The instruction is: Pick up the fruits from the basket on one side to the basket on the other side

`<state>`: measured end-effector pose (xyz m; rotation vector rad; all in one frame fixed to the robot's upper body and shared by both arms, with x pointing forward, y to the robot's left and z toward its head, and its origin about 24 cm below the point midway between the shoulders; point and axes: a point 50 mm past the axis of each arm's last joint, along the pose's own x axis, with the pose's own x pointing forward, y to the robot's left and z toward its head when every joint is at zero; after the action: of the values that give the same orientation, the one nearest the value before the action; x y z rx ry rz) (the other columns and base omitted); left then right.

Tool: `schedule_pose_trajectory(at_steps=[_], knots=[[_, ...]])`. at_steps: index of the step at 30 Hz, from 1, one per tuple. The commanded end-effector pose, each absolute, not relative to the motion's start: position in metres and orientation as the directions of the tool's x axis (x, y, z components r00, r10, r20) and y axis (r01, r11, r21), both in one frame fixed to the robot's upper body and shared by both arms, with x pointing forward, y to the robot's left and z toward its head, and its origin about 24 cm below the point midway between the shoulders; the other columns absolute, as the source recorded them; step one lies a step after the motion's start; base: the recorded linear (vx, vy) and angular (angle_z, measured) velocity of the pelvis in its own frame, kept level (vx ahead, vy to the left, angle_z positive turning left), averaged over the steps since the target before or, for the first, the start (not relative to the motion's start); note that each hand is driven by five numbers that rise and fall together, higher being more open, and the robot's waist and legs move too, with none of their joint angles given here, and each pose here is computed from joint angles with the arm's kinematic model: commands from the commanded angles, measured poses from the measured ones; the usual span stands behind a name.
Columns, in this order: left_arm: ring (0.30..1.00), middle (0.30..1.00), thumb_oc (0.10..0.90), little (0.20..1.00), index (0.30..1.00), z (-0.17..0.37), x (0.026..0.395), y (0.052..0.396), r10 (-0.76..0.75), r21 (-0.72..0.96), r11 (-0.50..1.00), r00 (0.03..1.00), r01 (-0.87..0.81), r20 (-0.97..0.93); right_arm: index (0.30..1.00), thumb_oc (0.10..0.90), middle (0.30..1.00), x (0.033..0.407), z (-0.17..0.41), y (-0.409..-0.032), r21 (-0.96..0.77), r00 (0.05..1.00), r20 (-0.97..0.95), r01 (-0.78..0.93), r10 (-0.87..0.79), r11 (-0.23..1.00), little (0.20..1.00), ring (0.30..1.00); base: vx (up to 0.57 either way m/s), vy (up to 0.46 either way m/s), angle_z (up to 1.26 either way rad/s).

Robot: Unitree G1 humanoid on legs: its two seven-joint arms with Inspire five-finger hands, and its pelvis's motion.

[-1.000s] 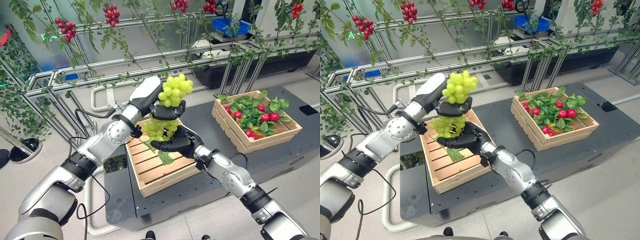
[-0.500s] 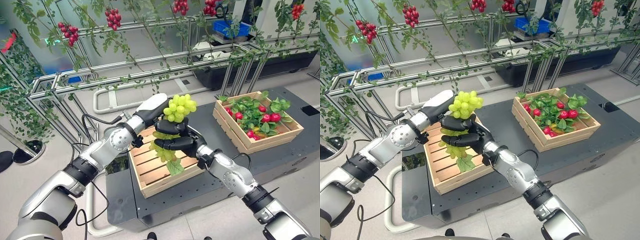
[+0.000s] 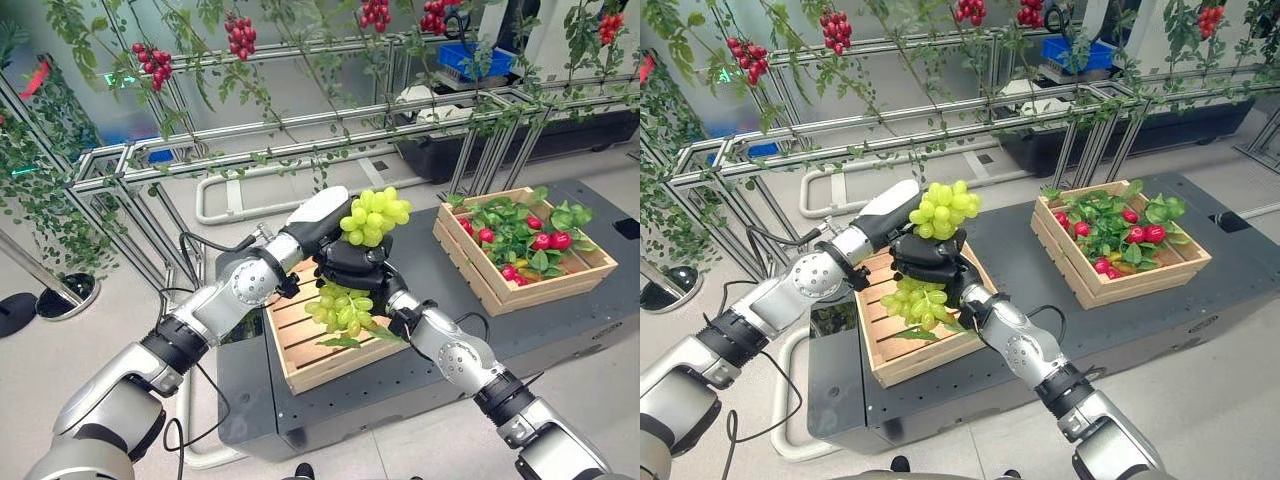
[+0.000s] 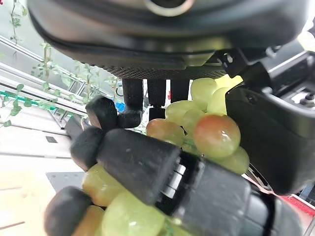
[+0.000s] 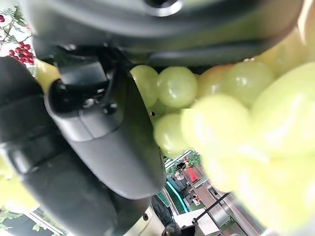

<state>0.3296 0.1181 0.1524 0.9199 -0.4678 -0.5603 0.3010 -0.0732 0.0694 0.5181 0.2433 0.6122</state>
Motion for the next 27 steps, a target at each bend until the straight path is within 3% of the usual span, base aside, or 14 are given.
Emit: schedule_pose_trajectory(at_steps=[1, 5, 6, 7, 13, 16, 27], knots=[[0.300, 0.300, 0.400, 0.300, 0.300, 0.214, 0.341, 0.115, -0.540, 0.741, 0.671, 0.713, 0.044, 0.447, 0.300, 0.400, 0.300, 0.319, 0.148, -0.042, 0.538, 0.729, 0.302, -0.662, 0.614, 0.521, 0.300, 0.300, 0.00, 0.000, 0.00], [0.300, 0.300, 0.400, 0.300, 0.300, 0.220, 0.340, 0.115, -0.510, 0.712, 0.702, 0.708, 0.014, 0.489, 0.300, 0.400, 0.300, 0.319, 0.147, -0.044, 0.539, 0.737, 0.301, -0.655, 0.605, 0.530, 0.300, 0.300, 0.00, 0.000, 0.00], [0.566, 0.566, 0.577, 0.566, 0.566, 0.220, 0.341, 0.115, -0.502, 0.711, 0.703, 0.717, 0.012, 0.484, 0.300, 0.400, 0.300, 0.319, 0.147, -0.045, 0.542, 0.741, 0.303, -0.652, 0.600, 0.531, 0.300, 0.300, 0.00, 0.000, 0.00], [0.900, 0.900, 0.800, 0.900, 0.900, 0.219, 0.341, 0.115, -0.495, 0.710, 0.704, 0.724, 0.011, 0.480, 0.300, 0.400, 0.300, 0.319, 0.147, -0.045, 0.542, 0.743, 0.304, -0.650, 0.596, 0.533, 0.300, 0.300, 0.00, 0.000, 0.00], [0.900, 0.900, 0.800, 0.900, 0.900, 0.210, 0.345, 0.121, -0.460, 0.718, 0.696, 0.757, -0.017, 0.464, 0.300, 0.400, 0.300, 0.321, 0.146, -0.052, 0.539, 0.770, 0.309, -0.626, 0.559, 0.564, 0.300, 0.300, 0.00, 0.000, 0.00], [0.900, 0.900, 0.800, 0.900, 0.900, 0.202, 0.346, 0.128, -0.455, 0.777, 0.624, 0.771, -0.082, 0.447, 0.300, 0.400, 0.300, 0.321, 0.143, -0.059, 0.528, 0.788, 0.308, -0.607, 0.533, 0.593, 0.300, 0.300, 0.00, 0.000, 0.00], [0.900, 0.900, 0.800, 0.900, 0.900, 0.166, 0.348, 0.204, -0.253, 0.814, 0.553, 0.896, -0.176, 0.366, 0.300, 0.400, 0.300, 0.318, 0.110, -0.118, 0.516, 0.891, 0.243, -0.453, 0.383, 0.727, 0.300, 0.300, 0.00, 0.000, 0.00]])
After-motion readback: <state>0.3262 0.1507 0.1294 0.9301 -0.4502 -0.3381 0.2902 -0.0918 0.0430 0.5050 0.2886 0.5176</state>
